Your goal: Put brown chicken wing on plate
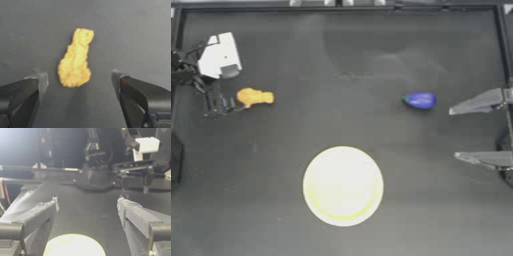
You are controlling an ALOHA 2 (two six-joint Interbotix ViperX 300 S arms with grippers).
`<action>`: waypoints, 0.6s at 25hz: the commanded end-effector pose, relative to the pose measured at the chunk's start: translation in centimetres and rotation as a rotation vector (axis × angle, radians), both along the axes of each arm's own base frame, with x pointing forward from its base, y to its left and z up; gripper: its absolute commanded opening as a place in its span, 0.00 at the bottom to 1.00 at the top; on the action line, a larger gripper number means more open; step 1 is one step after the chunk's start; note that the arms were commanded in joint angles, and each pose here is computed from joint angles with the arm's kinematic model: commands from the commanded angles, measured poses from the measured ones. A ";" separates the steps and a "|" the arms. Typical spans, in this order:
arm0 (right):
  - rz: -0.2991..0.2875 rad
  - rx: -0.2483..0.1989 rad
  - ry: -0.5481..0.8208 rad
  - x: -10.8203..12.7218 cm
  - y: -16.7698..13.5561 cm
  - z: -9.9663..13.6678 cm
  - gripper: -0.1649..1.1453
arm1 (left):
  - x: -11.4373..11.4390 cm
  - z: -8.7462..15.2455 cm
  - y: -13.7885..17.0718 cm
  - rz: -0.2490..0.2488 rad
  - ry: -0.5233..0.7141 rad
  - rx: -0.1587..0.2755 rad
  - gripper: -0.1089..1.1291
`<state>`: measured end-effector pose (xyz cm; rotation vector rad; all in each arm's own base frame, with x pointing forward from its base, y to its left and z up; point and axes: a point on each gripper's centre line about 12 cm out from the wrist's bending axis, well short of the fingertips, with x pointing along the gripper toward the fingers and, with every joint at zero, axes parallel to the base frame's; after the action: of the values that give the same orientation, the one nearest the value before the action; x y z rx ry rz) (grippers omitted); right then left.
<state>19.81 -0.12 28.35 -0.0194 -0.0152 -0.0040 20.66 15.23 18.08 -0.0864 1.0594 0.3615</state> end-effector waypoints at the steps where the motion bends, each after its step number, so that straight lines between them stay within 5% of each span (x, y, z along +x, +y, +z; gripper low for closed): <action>1: -0.001 0.004 -0.006 0.1 0.0 0.2 0.89 | 1.0 -0.2 1.1 -0.010 -0.007 -0.017 0.92; 15: -0.002 0.009 0.000 0.1 0.0 -0.1 0.89 | 2.7 -5.1 3.7 -0.015 0.099 -0.080 0.92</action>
<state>19.74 -0.13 27.91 -0.0133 -0.0045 -0.0050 22.81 18.28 12.12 -0.1695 1.1994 0.3108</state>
